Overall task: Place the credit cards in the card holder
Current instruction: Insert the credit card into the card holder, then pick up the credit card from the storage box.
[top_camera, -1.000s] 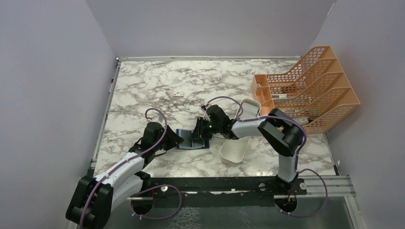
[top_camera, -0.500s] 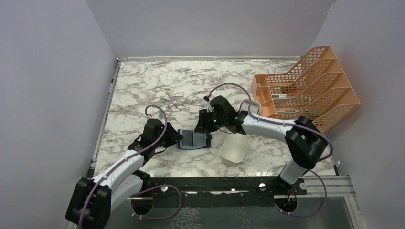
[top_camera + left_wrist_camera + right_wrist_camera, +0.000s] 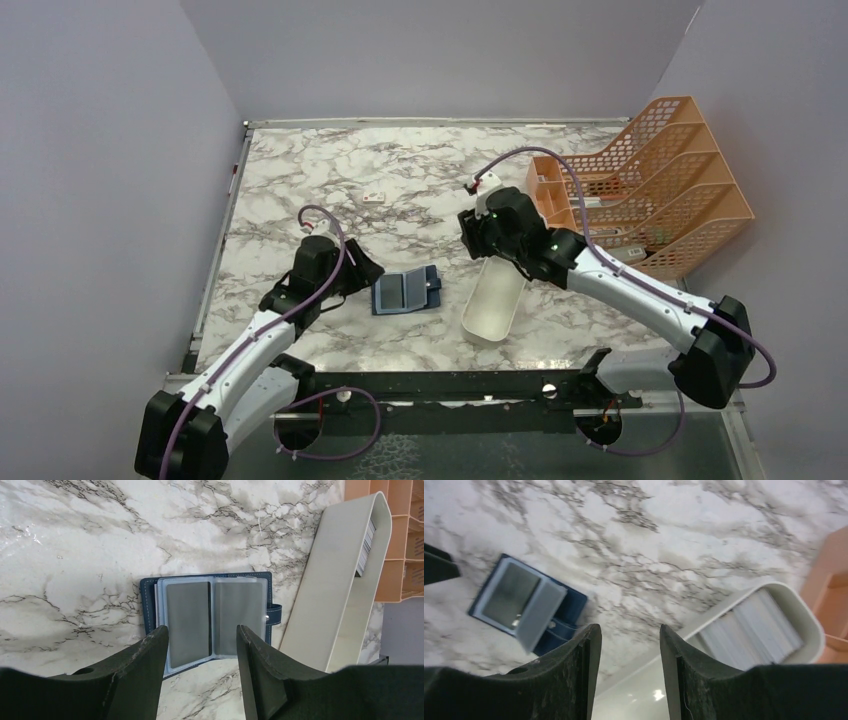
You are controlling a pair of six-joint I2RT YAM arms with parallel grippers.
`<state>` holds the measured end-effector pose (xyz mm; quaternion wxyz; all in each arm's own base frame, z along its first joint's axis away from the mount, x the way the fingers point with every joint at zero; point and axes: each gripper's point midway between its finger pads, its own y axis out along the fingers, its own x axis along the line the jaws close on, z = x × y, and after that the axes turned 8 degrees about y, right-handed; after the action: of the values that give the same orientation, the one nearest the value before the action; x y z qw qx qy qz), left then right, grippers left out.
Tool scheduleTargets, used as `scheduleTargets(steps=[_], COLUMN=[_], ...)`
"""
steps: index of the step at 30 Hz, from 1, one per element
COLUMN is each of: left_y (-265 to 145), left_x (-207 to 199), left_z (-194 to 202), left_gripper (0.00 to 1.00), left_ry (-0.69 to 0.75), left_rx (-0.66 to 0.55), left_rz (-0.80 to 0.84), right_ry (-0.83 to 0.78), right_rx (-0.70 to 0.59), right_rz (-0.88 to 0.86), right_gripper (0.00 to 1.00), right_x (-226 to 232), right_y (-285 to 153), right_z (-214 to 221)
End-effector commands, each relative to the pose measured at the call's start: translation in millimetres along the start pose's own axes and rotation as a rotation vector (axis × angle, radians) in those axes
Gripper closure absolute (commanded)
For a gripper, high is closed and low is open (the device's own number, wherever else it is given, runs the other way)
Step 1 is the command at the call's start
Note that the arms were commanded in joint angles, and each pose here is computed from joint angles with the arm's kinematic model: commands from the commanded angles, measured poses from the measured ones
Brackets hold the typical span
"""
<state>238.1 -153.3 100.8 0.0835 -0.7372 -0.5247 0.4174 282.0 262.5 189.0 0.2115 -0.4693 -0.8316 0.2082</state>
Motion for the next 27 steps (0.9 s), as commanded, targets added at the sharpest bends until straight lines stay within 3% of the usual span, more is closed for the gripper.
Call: scheduleTargets(steps=[1,6,17,27], left_y=[-4,-5,-18,-34], left_x=[-9,-22,-35,-36], left_z=[-9,-9,-22,-35], left_gripper=[0.44,0.39,0.12,0.11], left_ry=[0.036,0.057,0.116,0.135], left_rx=[-0.006,0.026,0.012,-0.057], left_rz=[0.021,0.077,0.105,0.092], right_ry=[-0.258,-0.463,-0.587,-0.658], right_rx=[0.047,0.117,0.235,0.238], right_rz=[0.192,0.215,0.245,0.313], right_gripper=[0.48,0.46,0.46,0.47], right_x=[-59,-85,-112,-139], right_y=[-12,-7,7,22], right_z=[12,31,65,76])
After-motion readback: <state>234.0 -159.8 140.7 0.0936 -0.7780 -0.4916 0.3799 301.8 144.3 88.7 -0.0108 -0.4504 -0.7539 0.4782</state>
